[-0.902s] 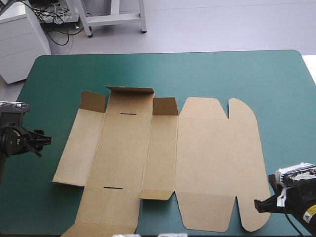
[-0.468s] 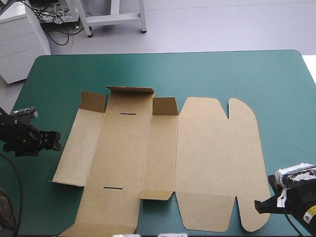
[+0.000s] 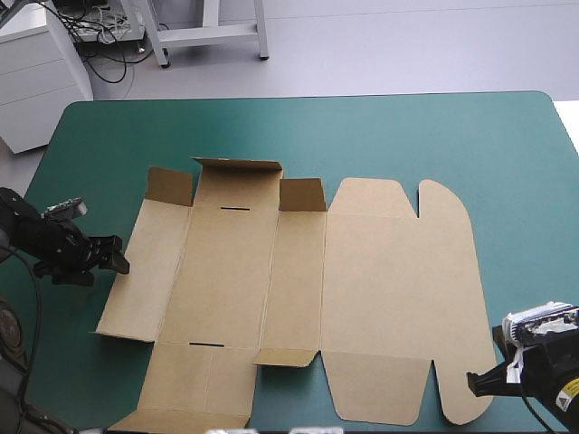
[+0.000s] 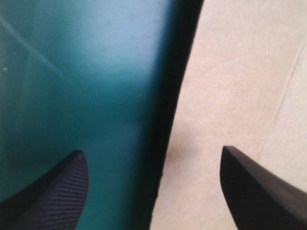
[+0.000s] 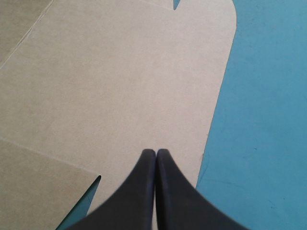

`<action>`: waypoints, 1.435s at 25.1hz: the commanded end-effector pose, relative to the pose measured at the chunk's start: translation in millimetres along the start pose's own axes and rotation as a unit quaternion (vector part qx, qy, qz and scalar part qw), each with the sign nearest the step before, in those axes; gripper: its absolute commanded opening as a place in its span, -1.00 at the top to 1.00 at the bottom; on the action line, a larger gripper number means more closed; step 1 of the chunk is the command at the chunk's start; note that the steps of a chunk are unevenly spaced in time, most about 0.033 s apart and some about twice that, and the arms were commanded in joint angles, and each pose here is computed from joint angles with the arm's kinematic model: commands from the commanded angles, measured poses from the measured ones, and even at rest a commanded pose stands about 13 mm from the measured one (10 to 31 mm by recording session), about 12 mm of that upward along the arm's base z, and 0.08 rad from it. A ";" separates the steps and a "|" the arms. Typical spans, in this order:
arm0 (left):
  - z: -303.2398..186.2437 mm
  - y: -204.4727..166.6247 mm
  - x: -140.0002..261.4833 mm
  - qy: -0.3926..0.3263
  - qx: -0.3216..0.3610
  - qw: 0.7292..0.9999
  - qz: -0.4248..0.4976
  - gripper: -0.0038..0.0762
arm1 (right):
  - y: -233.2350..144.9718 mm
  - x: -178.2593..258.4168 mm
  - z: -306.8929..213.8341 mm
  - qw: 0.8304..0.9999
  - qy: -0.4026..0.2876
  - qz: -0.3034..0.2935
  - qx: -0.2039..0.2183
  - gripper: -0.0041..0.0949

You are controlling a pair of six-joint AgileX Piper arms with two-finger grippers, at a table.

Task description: Fold the box

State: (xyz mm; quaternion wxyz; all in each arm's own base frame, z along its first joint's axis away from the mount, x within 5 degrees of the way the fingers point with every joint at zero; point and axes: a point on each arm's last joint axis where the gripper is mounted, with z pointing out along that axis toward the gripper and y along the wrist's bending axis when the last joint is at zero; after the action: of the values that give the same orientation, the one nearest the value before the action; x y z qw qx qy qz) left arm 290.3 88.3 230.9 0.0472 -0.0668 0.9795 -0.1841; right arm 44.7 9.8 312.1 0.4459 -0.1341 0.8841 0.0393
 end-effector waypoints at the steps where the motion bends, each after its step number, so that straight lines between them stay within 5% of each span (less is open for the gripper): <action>1: -2.5 -17.6 13.5 0.021 0.074 0.997 0.001 -0.45 | -0.8 -9.6 -2.8 1.000 -0.029 -0.004 0.004 0.96; 9: 21.3 -22.9 32.9 0.055 0.126 0.990 -0.035 -0.42 | -0.8 -9.2 -2.7 1.000 -0.027 0.000 0.004 0.96; 27: 24.2 -82.5 44.5 0.072 0.132 0.987 0.059 -0.26 | -0.8 -9.1 -2.7 1.000 -0.026 -0.001 0.004 0.96; 29: 24.3 -82.4 44.6 0.073 0.131 0.987 0.058 -0.07 | -0.8 -9.1 -2.7 1.000 -0.026 -0.001 0.004 0.96; 31: 24.3 -82.4 44.6 0.073 0.131 0.987 0.058 0.47 | -0.7 -9.1 -2.7 1.000 -0.026 -0.001 0.003 0.96; 32: 24.4 -81.8 44.8 0.074 0.128 0.987 0.058 0.95 | -0.7 -9.1 -2.7 1.000 -0.026 -0.001 0.003 0.96; 36: 24.8 -79.4 45.7 0.081 0.114 0.989 0.053 0.98 | -0.7 -9.1 -2.7 1.000 -0.026 0.001 0.003 0.96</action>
State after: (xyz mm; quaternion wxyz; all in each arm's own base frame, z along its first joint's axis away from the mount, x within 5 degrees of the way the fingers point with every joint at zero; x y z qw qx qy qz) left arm 266.3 4.3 216.9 0.0054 -0.0080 0.9598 -0.2804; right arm 43.9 9.7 311.0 0.4395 -0.1344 0.8873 0.0394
